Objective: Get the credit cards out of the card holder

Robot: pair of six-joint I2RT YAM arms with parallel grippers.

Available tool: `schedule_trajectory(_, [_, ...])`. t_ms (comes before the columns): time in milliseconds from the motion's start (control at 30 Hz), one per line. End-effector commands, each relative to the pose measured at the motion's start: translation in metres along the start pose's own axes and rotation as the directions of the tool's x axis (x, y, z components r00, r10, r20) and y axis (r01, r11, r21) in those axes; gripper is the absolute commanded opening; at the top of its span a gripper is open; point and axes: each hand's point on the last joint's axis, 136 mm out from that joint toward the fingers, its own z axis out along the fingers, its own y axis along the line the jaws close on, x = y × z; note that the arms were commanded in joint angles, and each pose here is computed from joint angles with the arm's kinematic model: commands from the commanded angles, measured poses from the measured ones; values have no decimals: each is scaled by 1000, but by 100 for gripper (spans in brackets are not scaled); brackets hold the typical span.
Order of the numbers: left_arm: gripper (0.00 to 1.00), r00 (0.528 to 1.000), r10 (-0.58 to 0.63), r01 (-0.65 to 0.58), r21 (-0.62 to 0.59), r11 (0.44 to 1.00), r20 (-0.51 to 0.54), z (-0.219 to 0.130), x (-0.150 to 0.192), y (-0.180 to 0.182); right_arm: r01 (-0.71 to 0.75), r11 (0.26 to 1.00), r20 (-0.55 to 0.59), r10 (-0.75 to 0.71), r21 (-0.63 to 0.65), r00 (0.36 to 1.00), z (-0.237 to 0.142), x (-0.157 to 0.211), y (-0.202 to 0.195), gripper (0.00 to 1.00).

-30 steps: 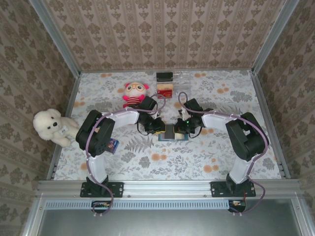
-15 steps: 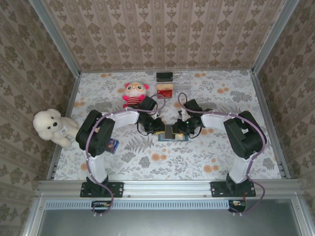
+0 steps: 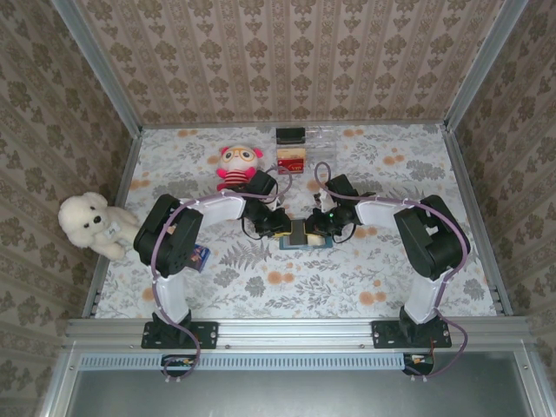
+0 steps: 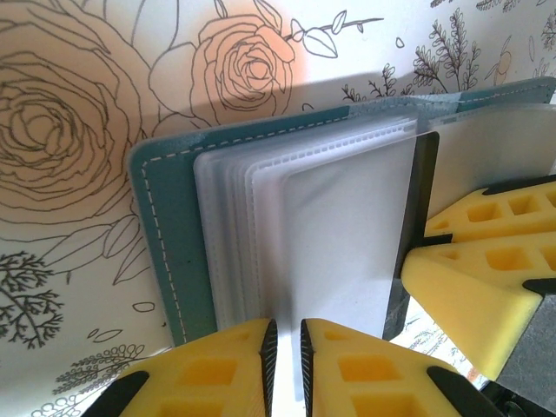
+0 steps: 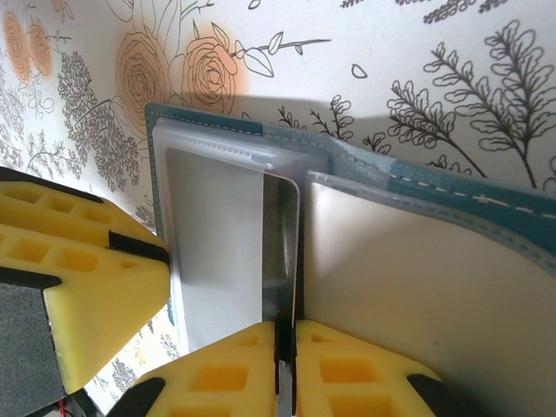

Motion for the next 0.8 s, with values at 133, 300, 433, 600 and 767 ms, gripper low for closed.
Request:
schedule_trajectory(133, [20,999,-41,39,-83,996,-27,3,13,25,24,1000,14,-24,7,1000,-13,5,-8,9])
schedule_trajectory(300, [20,998,-44,40,-88,995,-36,5,16,30,28,1000,21,-28,-1,999,-19,5,-11,8])
schedule_trajectory(433, [20,999,-41,38,-77,996,-31,3,14,28,24,999,28,-24,-26,999,-21,4,-10,5])
schedule_trajectory(600, [20,1000,-25,24,-46,999,-16,-1,6,17,28,997,101,-20,-76,995,-34,-3,-3,0])
schedule_trajectory(767, [21,1000,-18,18,-3,1000,-8,-5,-1,4,33,992,121,-18,-118,992,-45,-4,2,0])
